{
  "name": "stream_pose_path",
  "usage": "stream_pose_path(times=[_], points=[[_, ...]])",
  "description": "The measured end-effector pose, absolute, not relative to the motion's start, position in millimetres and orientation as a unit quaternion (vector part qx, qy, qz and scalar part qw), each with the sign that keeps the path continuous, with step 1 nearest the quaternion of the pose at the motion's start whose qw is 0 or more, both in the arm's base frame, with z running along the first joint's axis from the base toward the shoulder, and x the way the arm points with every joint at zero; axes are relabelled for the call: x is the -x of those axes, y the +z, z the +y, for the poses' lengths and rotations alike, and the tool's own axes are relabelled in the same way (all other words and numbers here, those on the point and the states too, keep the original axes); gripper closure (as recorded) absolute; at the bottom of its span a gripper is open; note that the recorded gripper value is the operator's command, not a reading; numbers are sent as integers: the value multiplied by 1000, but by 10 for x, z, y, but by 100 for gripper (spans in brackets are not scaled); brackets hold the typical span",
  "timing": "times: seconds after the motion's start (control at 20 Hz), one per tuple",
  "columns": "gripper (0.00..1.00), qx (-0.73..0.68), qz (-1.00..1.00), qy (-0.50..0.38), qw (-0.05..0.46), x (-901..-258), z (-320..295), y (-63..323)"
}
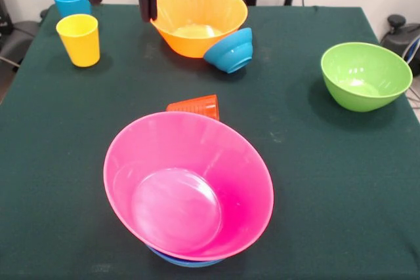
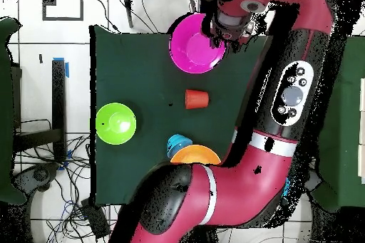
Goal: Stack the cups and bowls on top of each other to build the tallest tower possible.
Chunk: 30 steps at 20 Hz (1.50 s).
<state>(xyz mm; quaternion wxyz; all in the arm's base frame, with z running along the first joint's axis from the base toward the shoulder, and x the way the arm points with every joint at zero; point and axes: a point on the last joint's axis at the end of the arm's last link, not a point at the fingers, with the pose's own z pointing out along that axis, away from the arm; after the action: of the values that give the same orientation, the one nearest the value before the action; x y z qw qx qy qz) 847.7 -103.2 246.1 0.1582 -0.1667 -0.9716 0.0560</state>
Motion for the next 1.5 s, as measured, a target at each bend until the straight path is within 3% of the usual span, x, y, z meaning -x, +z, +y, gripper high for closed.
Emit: stream_pose_path(times=[0.7, 1.15, 1.5], points=[[0, 116, -980, 18, 159, -8317, -726, 2327], [0, 62, -996, 23, 67, -7684, -346, 1968], [0, 44, -998, 20, 42, -7086, -140, 1927]])
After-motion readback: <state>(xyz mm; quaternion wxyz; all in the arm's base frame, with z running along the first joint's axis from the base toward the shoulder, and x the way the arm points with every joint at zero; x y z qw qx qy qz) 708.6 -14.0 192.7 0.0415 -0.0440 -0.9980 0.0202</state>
